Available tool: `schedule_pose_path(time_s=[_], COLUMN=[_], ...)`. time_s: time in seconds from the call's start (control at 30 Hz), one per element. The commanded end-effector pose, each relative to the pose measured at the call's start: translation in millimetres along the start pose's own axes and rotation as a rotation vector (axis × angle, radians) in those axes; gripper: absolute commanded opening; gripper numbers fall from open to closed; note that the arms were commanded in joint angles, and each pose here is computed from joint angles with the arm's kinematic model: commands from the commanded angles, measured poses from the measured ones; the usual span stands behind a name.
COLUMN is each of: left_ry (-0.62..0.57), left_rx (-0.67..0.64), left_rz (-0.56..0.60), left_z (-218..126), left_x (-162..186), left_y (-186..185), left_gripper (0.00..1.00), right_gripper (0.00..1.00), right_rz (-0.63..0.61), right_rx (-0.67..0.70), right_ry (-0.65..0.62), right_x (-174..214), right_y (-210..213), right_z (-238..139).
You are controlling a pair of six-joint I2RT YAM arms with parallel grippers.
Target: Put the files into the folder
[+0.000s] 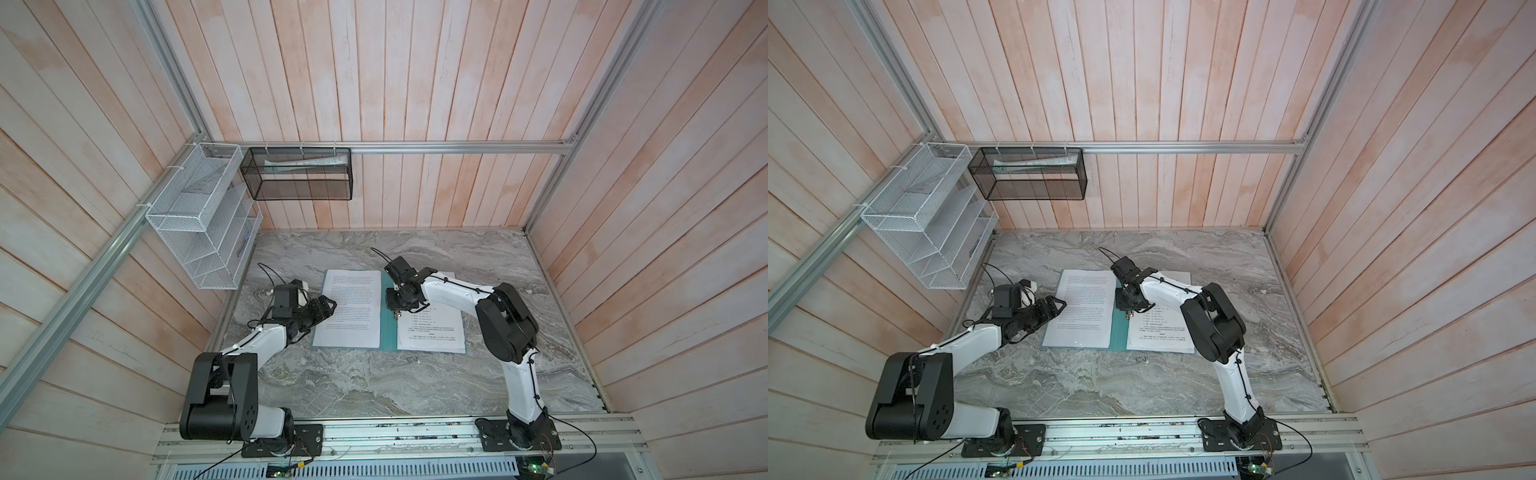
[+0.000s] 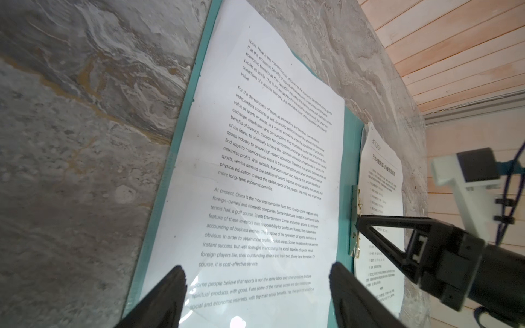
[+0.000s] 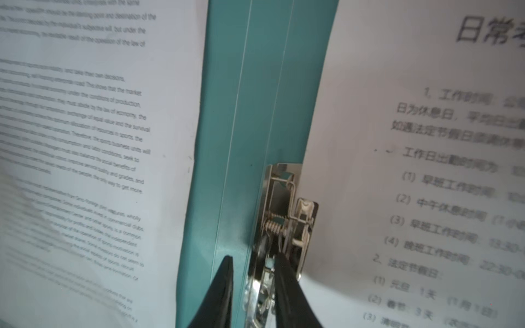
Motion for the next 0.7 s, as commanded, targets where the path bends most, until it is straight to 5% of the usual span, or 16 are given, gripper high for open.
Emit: schedule_pose_path(time_s=[0.0, 0.67], left_ry=[-0.007, -0.004], left_rx=[0.057, 0.025], left_rz=[-0.012, -0.002], left_z=[0.5, -0.2], left_x=[2.4, 4.7], left_y=[-4.9, 0.6], left_gripper=[0.81, 0.81], right_gripper=[0.22, 0.12], right_rz=[-0.028, -0.039], right_rx=[0.097, 0.138], right_ry=[0.019, 0.099], right_x=[7.5, 32.9], right_y=[-9.2, -61.0], right_z=[3.4, 11.5])
Point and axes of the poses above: each gripper's point midway between its finger pads, its own z axis out along the fingers, its own y axis along the line the jaws close on, x = y × z, the point moved 1 cm from there along -z, back along the fingers, and after that the axes turned 4 degrees about z, right-handed, at the moved point
